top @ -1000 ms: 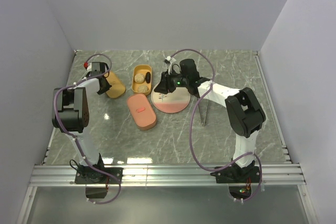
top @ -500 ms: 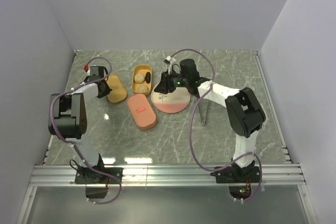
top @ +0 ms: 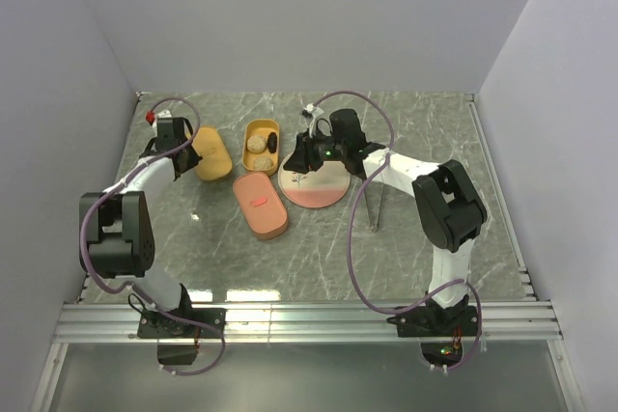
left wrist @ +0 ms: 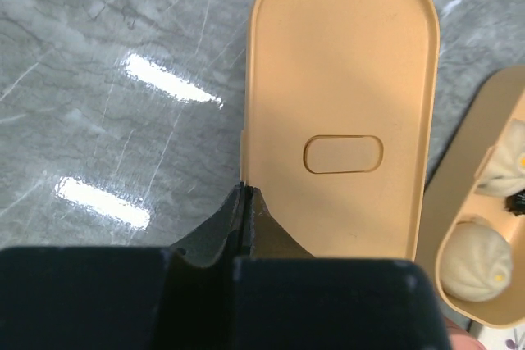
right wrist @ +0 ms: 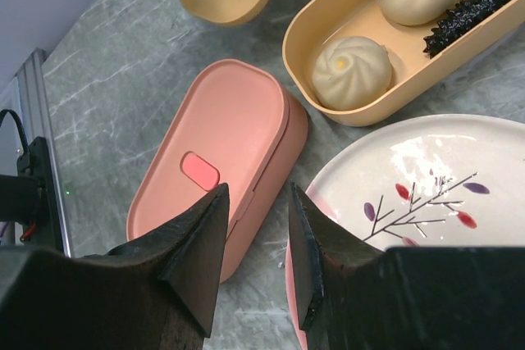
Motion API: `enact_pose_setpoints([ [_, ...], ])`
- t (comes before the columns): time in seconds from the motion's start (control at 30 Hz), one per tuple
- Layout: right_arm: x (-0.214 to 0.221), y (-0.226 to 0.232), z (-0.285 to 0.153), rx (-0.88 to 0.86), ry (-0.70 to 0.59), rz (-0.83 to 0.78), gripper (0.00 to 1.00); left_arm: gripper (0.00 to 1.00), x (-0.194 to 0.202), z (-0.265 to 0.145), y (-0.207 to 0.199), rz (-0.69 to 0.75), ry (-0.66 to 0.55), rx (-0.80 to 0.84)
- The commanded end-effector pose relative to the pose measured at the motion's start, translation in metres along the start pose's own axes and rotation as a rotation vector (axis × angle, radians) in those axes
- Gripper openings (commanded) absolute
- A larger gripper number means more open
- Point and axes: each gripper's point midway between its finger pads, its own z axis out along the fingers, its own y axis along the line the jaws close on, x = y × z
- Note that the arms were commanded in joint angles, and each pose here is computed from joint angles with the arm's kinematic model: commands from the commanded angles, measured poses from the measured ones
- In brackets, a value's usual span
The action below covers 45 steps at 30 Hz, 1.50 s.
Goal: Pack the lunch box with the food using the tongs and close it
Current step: Pick up the lid of the lunch box with the left arm, then put the lid back on the lunch box
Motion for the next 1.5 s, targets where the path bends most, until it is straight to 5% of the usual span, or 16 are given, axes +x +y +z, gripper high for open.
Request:
enact_pose_setpoints([
  [0.0, -0.026, 0.003, -0.001, -0.008, -0.051, -0.031, 0.43, 0.0, -0.026, -0.016, -0.018, -0.003, -0.079, 0.081],
  [0.5, -0.04, -0.023, -0.034, 0.07, -0.148, 0.038, 0.43, 0.0, -0.055, -0.036, -0.104, 0.085, -0.107, 0.298],
  [0.8, -0.039, -0.029, -0.039, 0.082, -0.15, 0.05, 0.43, 0.0, -0.042, -0.014, -0.143, 0.204, -0.058, 0.373],
  [1.47, -0.035, -0.033, -0.042, 0.085, -0.143, 0.06, 0.43, 0.0, -0.007, 0.018, -0.162, 0.276, 0.02, 0.372],
])
